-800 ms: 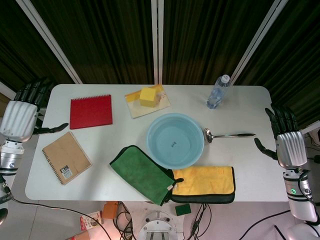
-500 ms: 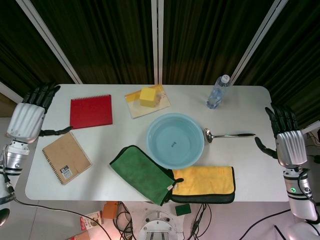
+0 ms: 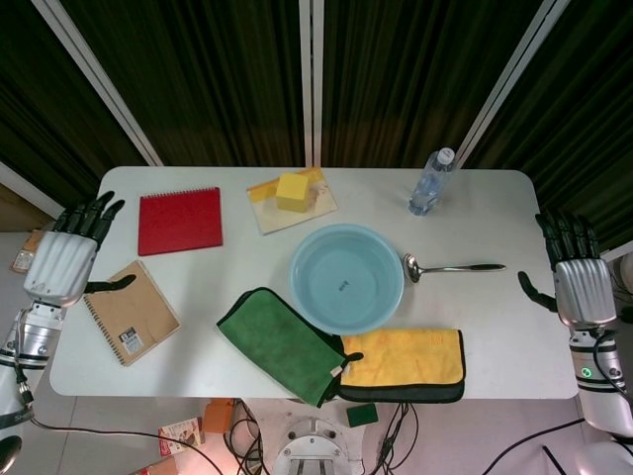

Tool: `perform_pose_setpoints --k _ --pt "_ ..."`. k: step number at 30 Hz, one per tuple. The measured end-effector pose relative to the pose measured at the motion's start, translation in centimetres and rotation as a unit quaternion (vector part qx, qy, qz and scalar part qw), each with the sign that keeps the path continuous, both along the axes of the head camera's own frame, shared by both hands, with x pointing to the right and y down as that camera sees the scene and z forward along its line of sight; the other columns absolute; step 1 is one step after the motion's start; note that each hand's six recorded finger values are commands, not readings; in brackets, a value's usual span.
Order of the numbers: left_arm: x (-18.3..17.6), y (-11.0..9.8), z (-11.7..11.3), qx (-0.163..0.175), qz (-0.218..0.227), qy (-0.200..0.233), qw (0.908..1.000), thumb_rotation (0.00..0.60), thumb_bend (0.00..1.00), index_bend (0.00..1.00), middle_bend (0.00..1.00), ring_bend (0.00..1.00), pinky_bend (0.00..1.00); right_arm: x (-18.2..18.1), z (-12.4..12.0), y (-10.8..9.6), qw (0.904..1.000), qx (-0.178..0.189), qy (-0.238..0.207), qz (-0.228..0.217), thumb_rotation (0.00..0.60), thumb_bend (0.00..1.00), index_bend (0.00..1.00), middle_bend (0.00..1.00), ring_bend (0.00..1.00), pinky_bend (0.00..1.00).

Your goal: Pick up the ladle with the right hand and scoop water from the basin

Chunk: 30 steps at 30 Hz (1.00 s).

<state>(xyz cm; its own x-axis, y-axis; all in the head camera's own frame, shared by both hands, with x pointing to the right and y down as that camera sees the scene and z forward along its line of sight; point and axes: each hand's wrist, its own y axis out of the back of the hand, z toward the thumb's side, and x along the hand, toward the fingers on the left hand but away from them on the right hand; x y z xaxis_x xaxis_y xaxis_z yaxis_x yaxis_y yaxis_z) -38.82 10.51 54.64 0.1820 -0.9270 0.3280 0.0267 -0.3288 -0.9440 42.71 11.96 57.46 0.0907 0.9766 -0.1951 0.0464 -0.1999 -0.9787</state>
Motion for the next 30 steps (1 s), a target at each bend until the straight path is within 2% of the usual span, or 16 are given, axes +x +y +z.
perform_pose_setpoints --k 6,9,10,12,14,24,30 --pt "-1.7 2.8 1.7 -0.019 -0.023 0.005 0.9996 0.475 0.02 0.05 0.0 0.0 0.15 2.2 3.2 0.2 0.9954 -0.078 0.05 0.026 0.6 0.3 0.0 0.0 0.0 0.0" --pt "-2.8 4.0 2.4 -0.023 -0.041 0.01 0.9988 0.475 0.02 0.05 0.0 0.0 0.15 3.0 5.2 0.4 0.9901 -0.121 0.054 0.047 0.6 0.31 0.0 0.0 0.0 0.0" --pt "-3.1 4.4 2.6 -0.024 -0.047 0.01 0.9986 0.486 0.02 0.05 0.0 0.0 0.15 3.2 5.8 0.5 0.9882 -0.133 0.055 0.053 0.6 0.32 0.0 0.0 0.0 0.0" --pt "-4.0 5.4 3.1 -0.028 -0.062 0.01 0.9977 0.547 0.02 0.06 0.0 0.0 0.15 3.5 7.3 0.6 0.9845 -0.152 0.064 0.061 0.6 0.33 0.0 0.0 0.0 0.0" --pt "-4.7 6.1 3.5 -0.034 -0.074 0.004 0.9967 0.577 0.02 0.06 0.0 0.0 0.15 3.4 8.3 0.4 0.9828 -0.158 0.075 0.06 0.6 0.35 0.01 0.0 0.0 0.0" --pt "-5.8 7.3 3.9 -0.042 -0.085 0.003 0.9955 0.583 0.02 0.06 0.0 0.0 0.15 1.0 15.2 -0.6 0.9684 -0.214 0.125 0.028 0.6 0.41 0.09 0.0 0.0 0.0" --pt "-6.0 7.6 3.7 -0.045 -0.083 0.002 0.9956 0.588 0.02 0.06 0.0 0.0 0.15 -0.6 18.3 -1.5 0.9603 -0.228 0.16 -0.002 0.6 0.42 0.12 0.0 0.0 0.0"
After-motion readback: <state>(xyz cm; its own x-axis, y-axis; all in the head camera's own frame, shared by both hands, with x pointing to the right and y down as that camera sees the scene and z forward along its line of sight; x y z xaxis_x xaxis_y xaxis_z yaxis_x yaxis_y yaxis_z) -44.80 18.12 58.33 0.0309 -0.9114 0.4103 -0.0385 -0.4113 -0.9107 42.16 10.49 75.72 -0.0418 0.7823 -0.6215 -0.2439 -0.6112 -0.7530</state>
